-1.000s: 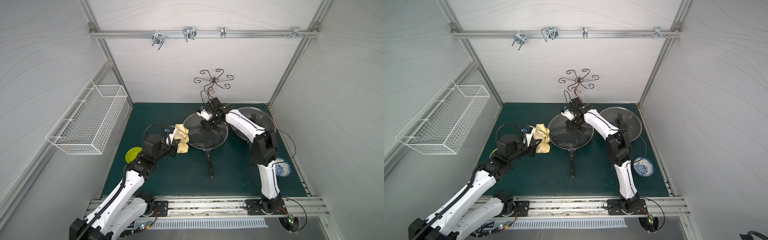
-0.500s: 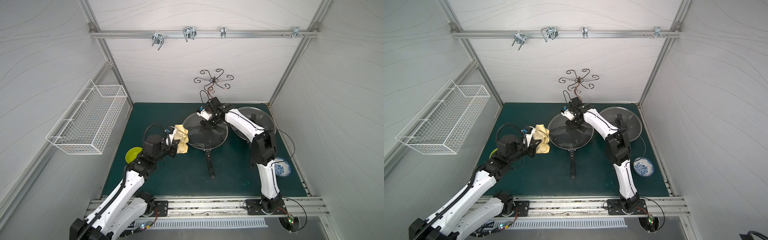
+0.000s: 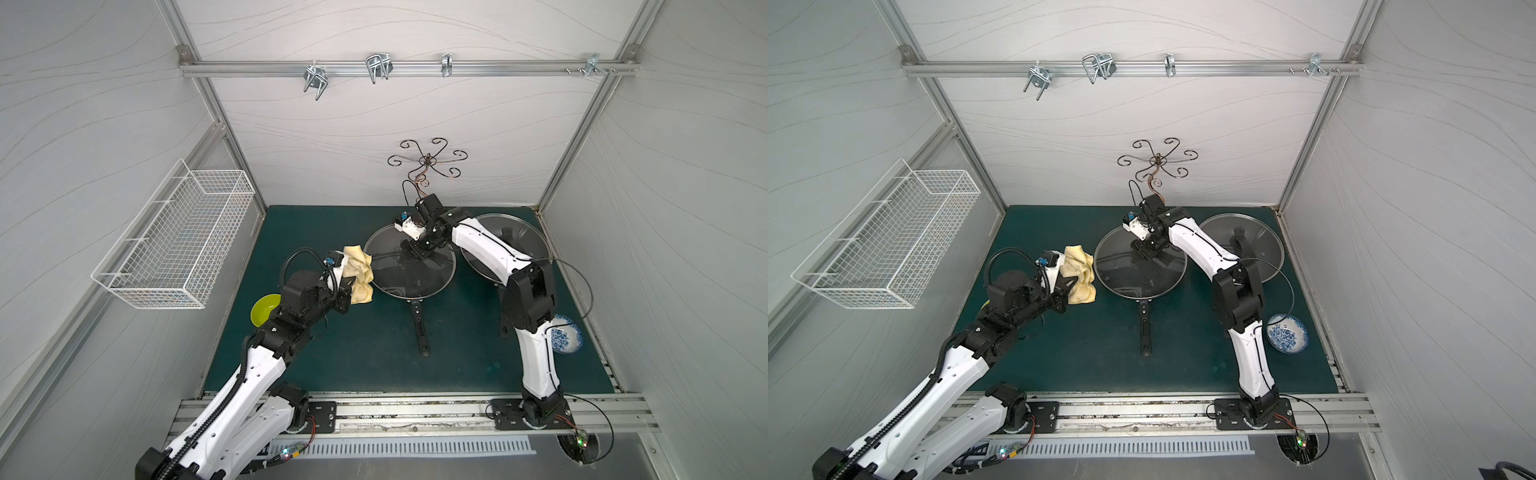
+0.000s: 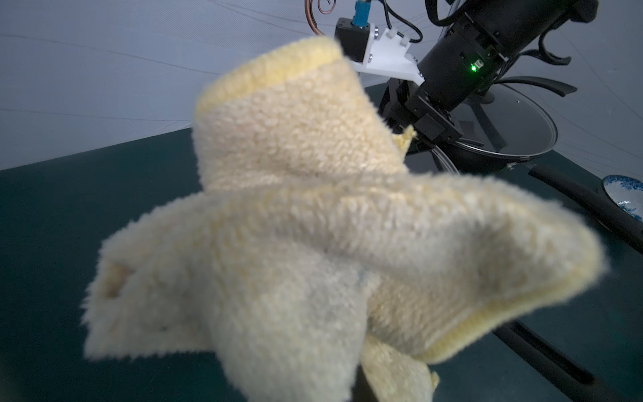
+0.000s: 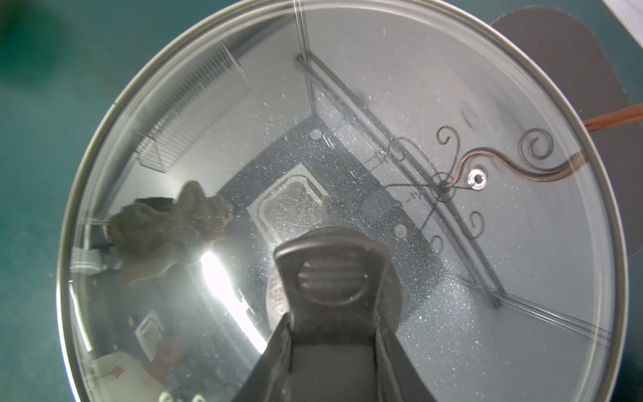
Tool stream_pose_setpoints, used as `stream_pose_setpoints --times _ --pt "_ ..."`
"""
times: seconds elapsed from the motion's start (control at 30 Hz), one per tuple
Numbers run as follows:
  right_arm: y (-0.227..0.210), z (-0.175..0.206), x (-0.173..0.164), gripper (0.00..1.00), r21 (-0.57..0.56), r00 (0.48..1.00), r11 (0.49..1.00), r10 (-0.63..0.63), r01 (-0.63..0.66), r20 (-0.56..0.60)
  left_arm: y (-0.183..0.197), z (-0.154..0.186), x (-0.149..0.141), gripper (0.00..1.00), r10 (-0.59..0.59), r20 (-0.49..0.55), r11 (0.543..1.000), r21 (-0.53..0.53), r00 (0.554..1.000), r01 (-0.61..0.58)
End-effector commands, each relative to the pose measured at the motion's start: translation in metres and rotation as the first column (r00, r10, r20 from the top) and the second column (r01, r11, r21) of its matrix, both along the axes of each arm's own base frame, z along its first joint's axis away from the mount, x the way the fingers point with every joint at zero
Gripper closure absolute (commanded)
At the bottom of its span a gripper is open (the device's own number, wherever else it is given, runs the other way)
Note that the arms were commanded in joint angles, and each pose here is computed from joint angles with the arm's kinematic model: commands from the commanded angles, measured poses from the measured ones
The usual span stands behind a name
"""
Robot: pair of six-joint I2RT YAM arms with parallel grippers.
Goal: Wipe the pot lid with a cloth
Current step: Pick up the pot lid from the cooking pot.
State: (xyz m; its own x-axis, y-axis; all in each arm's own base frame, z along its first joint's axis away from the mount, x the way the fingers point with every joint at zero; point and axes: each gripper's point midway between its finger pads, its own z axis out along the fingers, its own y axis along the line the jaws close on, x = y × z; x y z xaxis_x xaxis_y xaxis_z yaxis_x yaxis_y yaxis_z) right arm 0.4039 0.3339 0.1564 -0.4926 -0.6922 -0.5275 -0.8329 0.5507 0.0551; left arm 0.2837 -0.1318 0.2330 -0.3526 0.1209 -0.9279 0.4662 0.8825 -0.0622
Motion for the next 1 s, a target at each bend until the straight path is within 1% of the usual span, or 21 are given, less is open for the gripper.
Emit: stream_pose_setpoints --times 0.0,0.17,0.3,0.47,0.57,0.67,0.77,0.87,0.97 --pt "0.019 0.103 -0.009 1.0 0.233 0.987 0.97 0.026 -0.063 0.16 0.009 0.044 0.007 1.0 0.061 0.129 0.996 -0.068 0.99 -0.053" --pt "0.006 0.117 -0.015 1.0 0.277 0.989 0.96 -0.003 -0.038 0.145 0.019 0.071 0.004 1.0 0.116 0.186 0.989 -0.112 0.976 -0.096" --pt "-0.009 0.131 -0.025 1.0 0.353 0.995 0.935 -0.024 -0.013 0.1 0.032 0.095 -0.002 1.0 0.182 0.241 0.978 -0.149 0.953 -0.149" --pt "-0.031 0.141 -0.043 1.0 0.438 0.999 0.898 -0.053 0.043 0.012 0.045 0.119 -0.009 1.0 0.253 0.289 0.958 -0.211 0.923 -0.196" --pt "-0.044 0.15 -0.057 1.0 0.493 0.997 0.867 -0.053 0.069 -0.047 0.045 0.123 -0.012 1.0 0.248 0.291 0.956 -0.227 0.924 -0.185" --pt "-0.055 0.159 -0.071 1.0 0.552 0.991 0.827 -0.041 0.103 -0.124 0.031 0.114 -0.013 1.0 0.174 0.278 0.971 -0.21 0.945 -0.117" --pt "-0.065 0.167 -0.08 1.0 0.606 0.981 0.782 -0.035 0.146 -0.191 0.014 0.101 -0.013 1.0 0.073 0.243 0.984 -0.178 0.967 -0.03" --pt "-0.075 0.179 -0.088 1.0 0.682 0.961 0.707 0.013 0.188 -0.278 -0.006 0.094 -0.012 1.0 -0.031 0.224 0.982 -0.173 0.974 0.072" --pt "-0.086 0.191 -0.091 1.0 0.745 0.937 0.625 0.059 0.233 -0.343 -0.026 0.094 -0.011 1.0 -0.139 0.245 0.966 -0.18 0.959 0.186"
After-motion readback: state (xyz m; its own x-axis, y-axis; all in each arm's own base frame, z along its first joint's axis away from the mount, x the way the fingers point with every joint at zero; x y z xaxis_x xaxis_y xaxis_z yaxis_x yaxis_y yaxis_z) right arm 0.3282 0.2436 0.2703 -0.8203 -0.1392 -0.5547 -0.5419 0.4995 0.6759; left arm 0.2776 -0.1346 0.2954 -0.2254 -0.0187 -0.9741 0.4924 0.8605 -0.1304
